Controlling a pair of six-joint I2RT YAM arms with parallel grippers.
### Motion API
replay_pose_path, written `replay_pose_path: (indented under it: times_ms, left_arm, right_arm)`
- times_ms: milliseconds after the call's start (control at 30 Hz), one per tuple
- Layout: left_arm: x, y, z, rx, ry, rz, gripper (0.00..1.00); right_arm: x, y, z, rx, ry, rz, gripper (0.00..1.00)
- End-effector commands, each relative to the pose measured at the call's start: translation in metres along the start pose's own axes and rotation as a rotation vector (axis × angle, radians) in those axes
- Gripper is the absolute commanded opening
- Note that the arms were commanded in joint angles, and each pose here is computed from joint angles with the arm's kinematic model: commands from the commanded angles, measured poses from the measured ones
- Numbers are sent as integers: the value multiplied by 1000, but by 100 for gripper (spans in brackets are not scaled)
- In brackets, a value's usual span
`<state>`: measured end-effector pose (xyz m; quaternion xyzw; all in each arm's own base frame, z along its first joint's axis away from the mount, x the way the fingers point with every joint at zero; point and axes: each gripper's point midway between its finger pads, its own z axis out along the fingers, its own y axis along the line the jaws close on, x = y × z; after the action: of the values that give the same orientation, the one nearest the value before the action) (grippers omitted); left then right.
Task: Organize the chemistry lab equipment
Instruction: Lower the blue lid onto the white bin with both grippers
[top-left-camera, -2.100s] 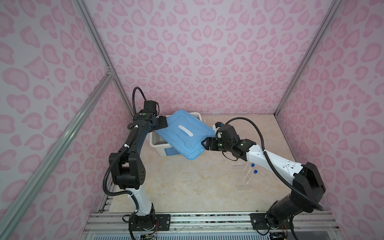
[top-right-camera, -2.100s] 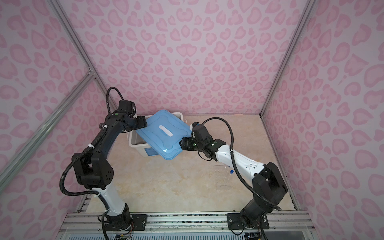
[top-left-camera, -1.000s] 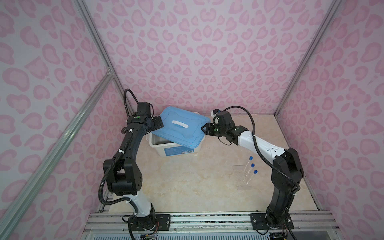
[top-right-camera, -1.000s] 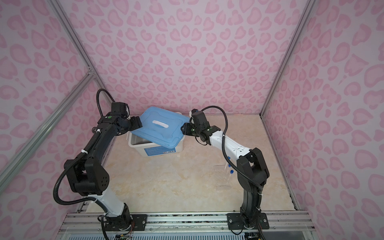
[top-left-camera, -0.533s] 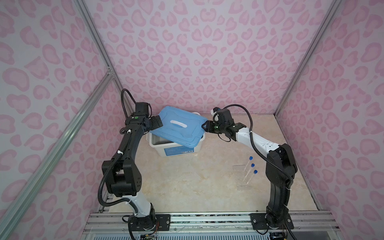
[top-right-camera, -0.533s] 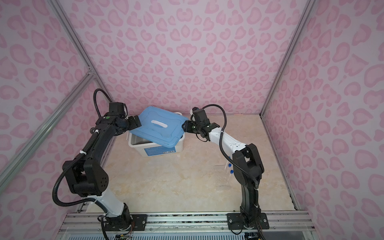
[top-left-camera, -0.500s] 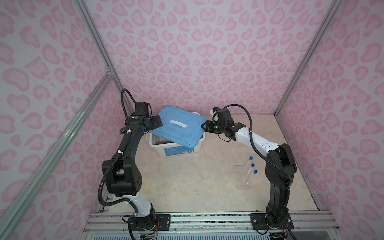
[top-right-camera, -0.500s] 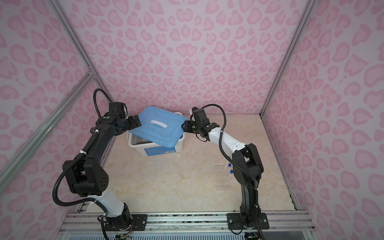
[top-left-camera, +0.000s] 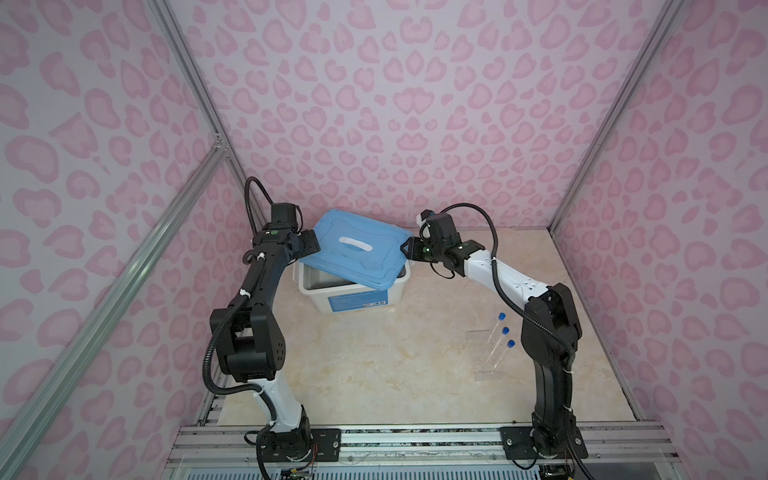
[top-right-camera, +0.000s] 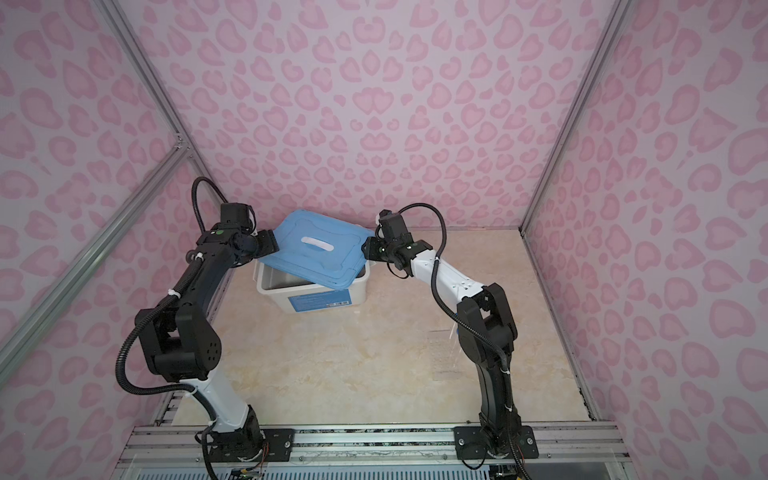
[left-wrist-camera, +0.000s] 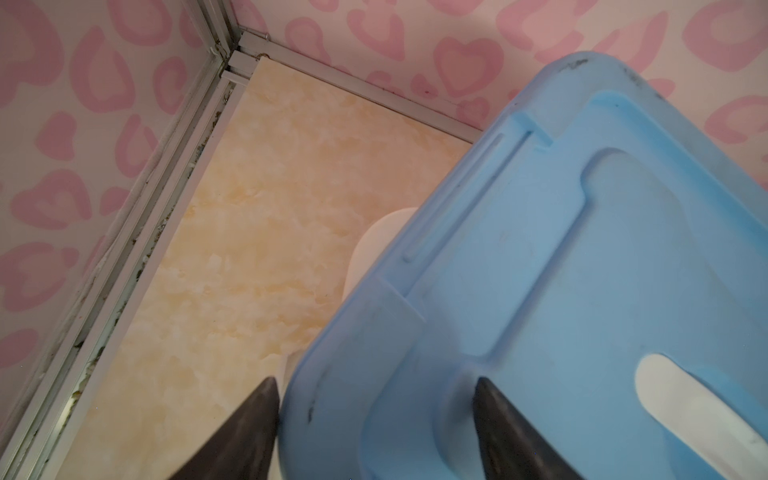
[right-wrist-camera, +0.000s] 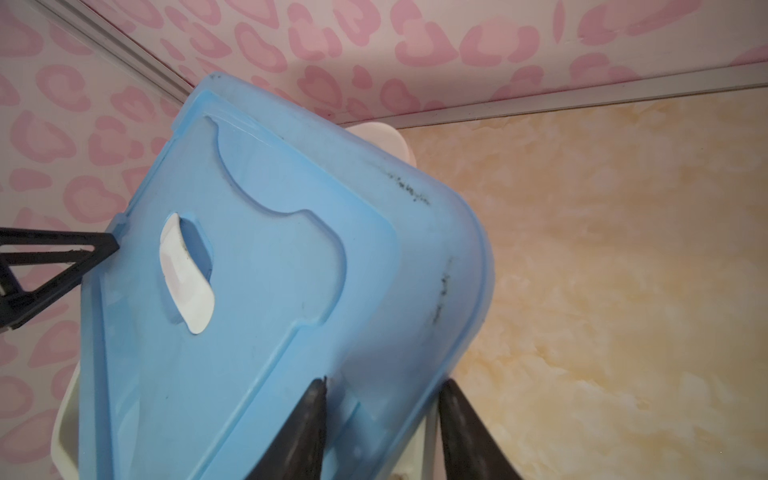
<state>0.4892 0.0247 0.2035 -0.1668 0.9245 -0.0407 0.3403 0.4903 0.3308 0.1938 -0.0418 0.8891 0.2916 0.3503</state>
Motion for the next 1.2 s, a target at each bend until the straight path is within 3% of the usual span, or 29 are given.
replay_pose_path:
  times_ms: [0,267,600,967,1167]
  left_arm:
    - [22,-4,-11,37,51,-18,74]
    - [32,-1,-37,61,-18,-62,74]
    - [61,0,-41,97,23,-89,74]
    - [3,6,-83,36,-77,-48,89]
    - [-32,-26,-39,151,-44,4,84]
  right_arm:
    - [24,-18,8,86,96,-25,43]
    - [17,-17,12,122,91,-17,43]
    - [14,-23,16,170,117,-36,42]
    - [12,-38,14,178,103,-33,41]
    - [13,-33,17,149,102,-54,41]
